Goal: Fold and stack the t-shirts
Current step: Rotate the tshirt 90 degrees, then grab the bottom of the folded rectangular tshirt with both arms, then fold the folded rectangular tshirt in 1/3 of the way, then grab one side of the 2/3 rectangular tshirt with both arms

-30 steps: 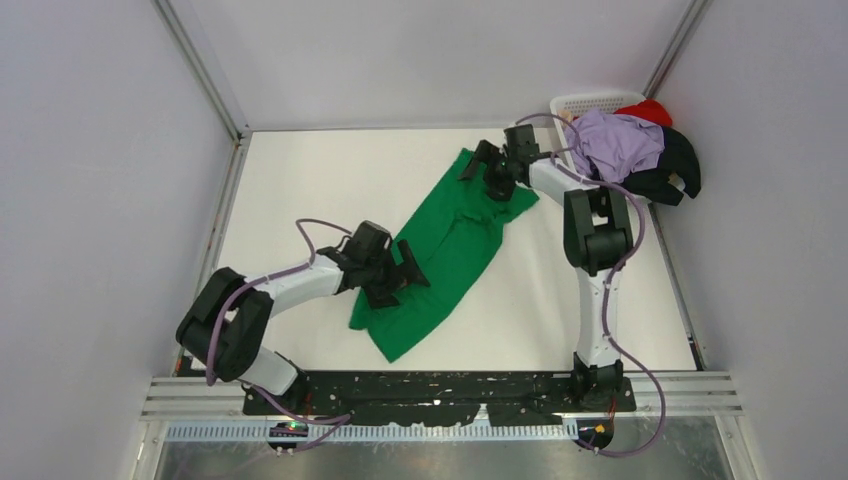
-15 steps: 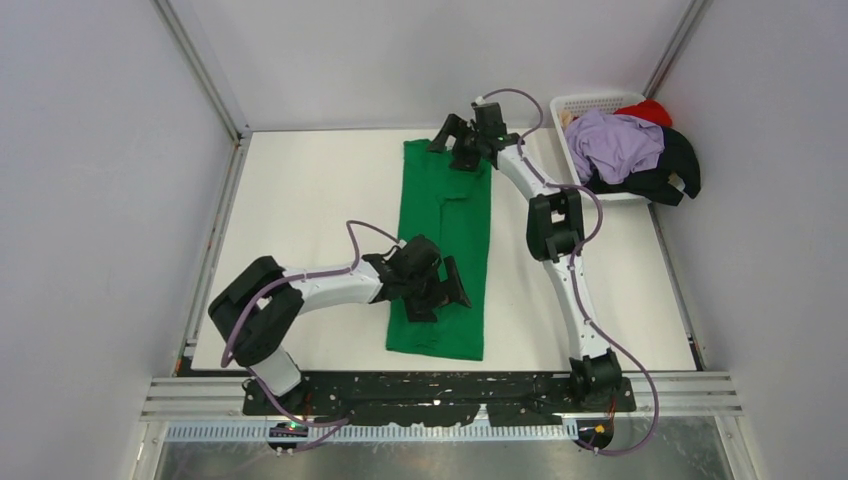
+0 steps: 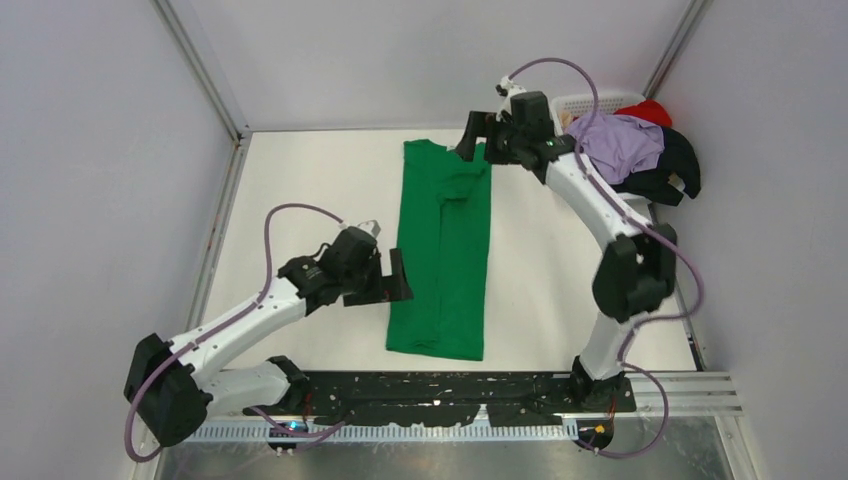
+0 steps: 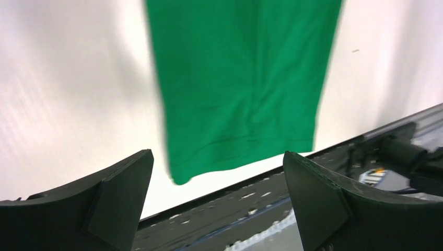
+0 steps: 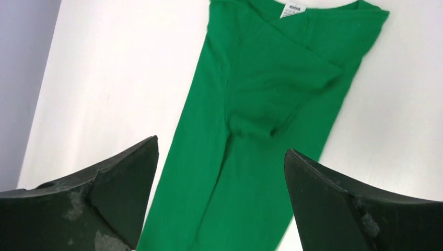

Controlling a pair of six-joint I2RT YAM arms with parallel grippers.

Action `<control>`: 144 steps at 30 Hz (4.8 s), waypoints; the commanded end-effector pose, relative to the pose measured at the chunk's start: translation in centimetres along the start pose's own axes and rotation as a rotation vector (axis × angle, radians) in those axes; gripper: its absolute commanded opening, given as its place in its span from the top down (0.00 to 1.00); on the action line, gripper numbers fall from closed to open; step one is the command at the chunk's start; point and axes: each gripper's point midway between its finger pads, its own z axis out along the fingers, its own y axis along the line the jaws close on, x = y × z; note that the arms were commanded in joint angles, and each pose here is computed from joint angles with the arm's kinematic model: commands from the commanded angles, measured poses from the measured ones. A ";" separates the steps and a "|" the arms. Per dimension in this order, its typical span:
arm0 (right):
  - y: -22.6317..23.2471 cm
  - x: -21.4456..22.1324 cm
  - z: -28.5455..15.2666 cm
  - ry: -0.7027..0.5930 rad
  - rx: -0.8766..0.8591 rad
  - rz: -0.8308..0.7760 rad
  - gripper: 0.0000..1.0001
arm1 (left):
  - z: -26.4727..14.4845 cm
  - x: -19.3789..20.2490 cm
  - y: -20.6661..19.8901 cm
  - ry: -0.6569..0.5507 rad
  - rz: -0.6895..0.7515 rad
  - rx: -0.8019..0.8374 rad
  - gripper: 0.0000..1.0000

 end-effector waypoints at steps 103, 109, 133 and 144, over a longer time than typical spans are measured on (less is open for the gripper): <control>-7.6 7.5 0.6 0.004 0.258 0.172 0.04 | 12.1 -26.4 3.2 -0.087 -0.226 -0.103 0.09; -5.7 10.8 -2.9 0.061 0.144 0.119 0.05 | 8.1 -22.1 3.6 -0.073 -0.173 -0.087 0.00; -3.9 27.4 -6.6 0.361 0.050 0.206 0.49 | 11.2 -7.5 4.9 0.178 -0.235 -0.022 0.42; -3.9 29.6 -5.9 0.429 0.041 0.236 0.79 | 13.3 -6.5 6.0 0.223 -0.251 -0.079 0.87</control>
